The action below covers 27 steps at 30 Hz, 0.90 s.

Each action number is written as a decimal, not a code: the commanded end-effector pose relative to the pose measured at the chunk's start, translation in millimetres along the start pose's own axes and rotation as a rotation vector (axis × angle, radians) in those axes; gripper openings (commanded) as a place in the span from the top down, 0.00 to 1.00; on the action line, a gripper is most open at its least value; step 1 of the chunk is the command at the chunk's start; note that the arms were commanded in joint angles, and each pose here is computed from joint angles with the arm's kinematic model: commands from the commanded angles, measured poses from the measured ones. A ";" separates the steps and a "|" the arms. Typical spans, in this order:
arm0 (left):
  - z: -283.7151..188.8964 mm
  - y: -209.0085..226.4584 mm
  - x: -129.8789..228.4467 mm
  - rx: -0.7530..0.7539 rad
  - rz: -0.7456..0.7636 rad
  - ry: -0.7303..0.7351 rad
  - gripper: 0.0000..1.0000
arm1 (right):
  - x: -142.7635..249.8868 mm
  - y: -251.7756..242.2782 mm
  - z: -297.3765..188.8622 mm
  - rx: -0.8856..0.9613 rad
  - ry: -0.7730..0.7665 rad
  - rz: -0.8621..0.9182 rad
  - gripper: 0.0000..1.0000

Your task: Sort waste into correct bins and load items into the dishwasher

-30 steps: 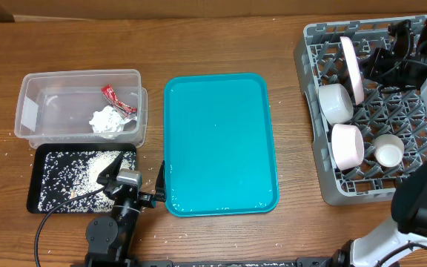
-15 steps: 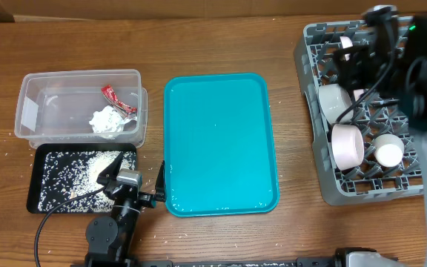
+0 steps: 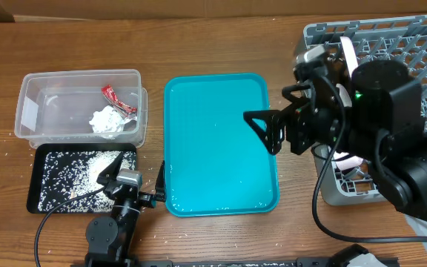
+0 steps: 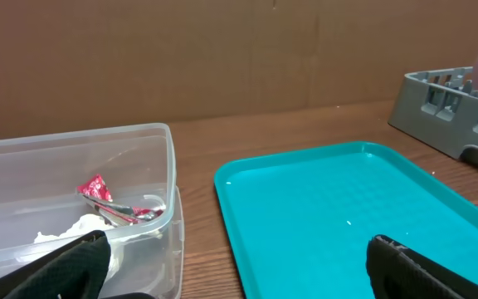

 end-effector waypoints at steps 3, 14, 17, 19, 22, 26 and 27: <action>-0.4 0.5 0.2 0.000 0.012 -0.006 0.00 | 22.3 -4.2 -5.6 0.053 0.119 0.056 0.00; -0.4 0.5 0.2 0.000 0.012 -0.006 0.00 | 16.7 -28.2 -51.0 0.271 -0.025 -0.014 0.00; -0.4 0.5 0.2 0.000 0.012 -0.006 0.00 | 11.6 -29.5 -60.2 0.300 -0.122 -0.114 0.00; -0.4 0.5 0.2 0.000 0.012 -0.006 0.00 | 12.7 -33.1 -60.7 0.315 -0.188 -0.168 0.00; -0.4 0.5 0.2 0.000 0.012 -0.006 0.00 | 27.2 -46.1 -52.4 0.340 -0.267 -0.191 0.00; -0.4 0.5 0.2 0.000 0.012 -0.006 0.00 | 70.8 -62.5 -34.7 0.339 -0.298 -0.189 0.00; -0.4 0.5 0.2 0.000 0.012 -0.006 0.00 | 84.6 -65.7 -31.0 0.341 -0.298 -0.187 0.00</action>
Point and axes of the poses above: each gripper's point midway between its finger pads, its own z axis out along the fingers, its own y axis along the line the jaws close on, x = y × z, the point moved 7 cm from there along -z, back along the fingers, and after that the axes turned 1 degree about -z, right-handed, at the moved point
